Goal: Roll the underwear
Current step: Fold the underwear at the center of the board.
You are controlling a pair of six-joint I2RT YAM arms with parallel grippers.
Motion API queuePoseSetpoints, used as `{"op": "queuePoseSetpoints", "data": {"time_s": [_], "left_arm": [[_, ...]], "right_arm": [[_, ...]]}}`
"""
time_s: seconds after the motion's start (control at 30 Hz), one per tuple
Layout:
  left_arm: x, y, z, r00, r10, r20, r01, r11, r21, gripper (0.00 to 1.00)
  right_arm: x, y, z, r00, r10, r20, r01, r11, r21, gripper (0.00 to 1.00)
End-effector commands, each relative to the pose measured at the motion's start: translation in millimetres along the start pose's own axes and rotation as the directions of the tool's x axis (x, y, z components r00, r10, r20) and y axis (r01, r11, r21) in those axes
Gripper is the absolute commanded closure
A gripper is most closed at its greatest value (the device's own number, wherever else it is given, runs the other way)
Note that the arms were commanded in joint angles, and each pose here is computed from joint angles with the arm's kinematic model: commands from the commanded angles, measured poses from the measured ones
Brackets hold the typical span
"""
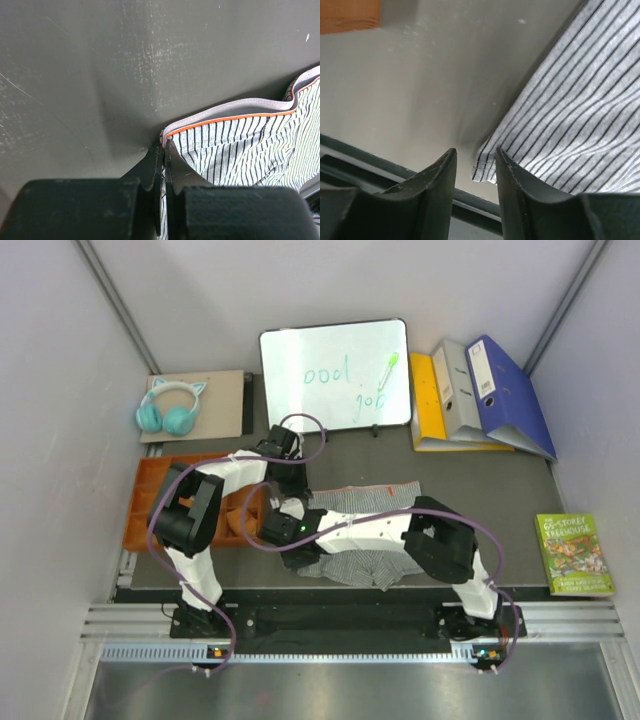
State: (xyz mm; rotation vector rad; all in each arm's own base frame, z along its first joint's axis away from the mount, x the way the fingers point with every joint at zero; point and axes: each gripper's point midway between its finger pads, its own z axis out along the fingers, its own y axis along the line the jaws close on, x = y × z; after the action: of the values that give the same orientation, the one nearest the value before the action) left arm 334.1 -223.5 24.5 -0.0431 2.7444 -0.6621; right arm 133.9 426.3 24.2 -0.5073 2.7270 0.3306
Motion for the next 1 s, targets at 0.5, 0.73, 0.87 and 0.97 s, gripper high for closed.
{"op": "queuePoseSetpoints", "data": {"time_s": [0.5, 0.73, 0.87, 0.97], "left_arm": [[-3.5, 0.6, -7.6, 1.0, 0.021, -0.002, -0.021, 0.999, -0.035, 1.0], [-1.3, 17.8, -17.4, 0.999, 0.048, -0.003, -0.048, 0.991, -0.125, 1.0], [6.0, 14.2, -27.0, 0.999, 0.033, 0.004, -0.032, 0.995, -0.095, 1.0], [18.7, 15.9, -33.6, 1.0, 0.013, -0.009, -0.014, 0.997, -0.075, 1.0]], "right_arm": [[13.4, 12.7, -20.2, 0.998, -0.06, -0.006, 0.06, 0.998, -0.027, 1.0], [5.5, 22.2, -60.4, 0.998, -0.028, 0.051, 0.036, 0.988, -0.153, 1.0], [7.6, 17.9, -73.8, 0.997, -0.018, 0.071, 0.031, 0.981, -0.194, 1.0], [7.8, 14.8, -86.0, 0.996, -0.013, 0.086, 0.032, 0.976, -0.215, 1.0]]}}
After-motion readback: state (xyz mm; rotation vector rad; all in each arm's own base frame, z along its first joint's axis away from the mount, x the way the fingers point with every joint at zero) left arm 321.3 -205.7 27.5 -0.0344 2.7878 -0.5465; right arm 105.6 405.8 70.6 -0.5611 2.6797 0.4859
